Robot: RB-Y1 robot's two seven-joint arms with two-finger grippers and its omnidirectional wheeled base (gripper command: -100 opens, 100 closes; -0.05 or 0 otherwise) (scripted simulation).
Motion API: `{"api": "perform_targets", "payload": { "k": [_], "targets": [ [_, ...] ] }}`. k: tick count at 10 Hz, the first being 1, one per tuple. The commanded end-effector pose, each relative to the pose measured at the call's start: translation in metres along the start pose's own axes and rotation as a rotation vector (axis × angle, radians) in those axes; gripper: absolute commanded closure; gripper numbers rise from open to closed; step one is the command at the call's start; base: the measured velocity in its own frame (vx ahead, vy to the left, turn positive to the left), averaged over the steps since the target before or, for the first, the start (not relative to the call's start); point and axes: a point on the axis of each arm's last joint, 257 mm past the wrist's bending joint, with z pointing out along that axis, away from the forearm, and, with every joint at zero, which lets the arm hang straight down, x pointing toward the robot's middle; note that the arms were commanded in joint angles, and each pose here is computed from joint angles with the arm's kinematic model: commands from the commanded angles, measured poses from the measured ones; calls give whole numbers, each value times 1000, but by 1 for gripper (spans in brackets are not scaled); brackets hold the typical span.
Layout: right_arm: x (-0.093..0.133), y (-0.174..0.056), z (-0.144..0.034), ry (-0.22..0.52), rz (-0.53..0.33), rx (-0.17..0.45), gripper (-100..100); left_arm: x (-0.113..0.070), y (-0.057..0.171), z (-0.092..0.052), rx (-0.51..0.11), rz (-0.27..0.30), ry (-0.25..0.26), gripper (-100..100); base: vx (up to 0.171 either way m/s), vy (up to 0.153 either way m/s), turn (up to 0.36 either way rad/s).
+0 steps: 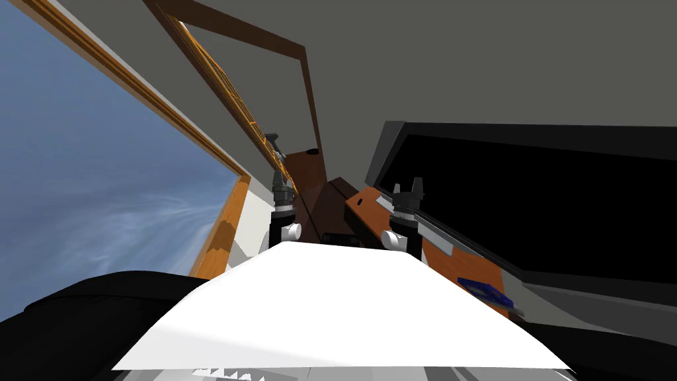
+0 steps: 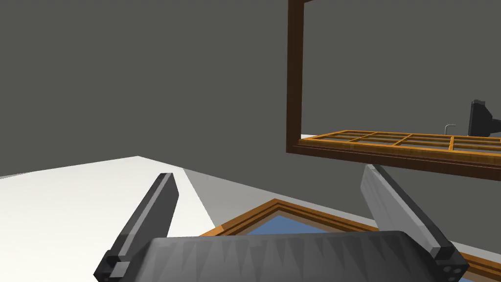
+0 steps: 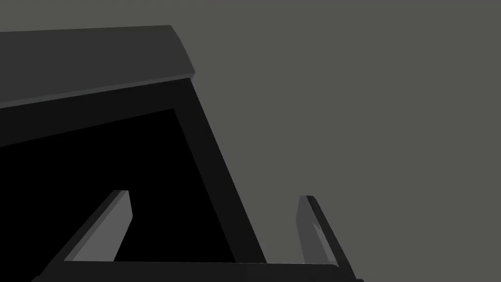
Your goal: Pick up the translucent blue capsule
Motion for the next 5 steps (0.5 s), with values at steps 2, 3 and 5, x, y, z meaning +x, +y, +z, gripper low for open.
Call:
{"api": "perform_targets", "payload": {
  "k": [2, 3, 5],
  "targets": [
    [-1, -12, -3, 32, -7, 37, -100, 0, 0, 0, 0, 0, 0, 0, 29, 52, 39],
    [-3, -19, -6, 41, -6, 61, -100, 0, 0, 0, 0, 0, 0, 0, 46, 86, 37],
    [-10, -39, -12, 48, 5, 125, -100, 0, 0, 0, 0, 0, 0, 0, 59, 130, 56]
  ]
}}
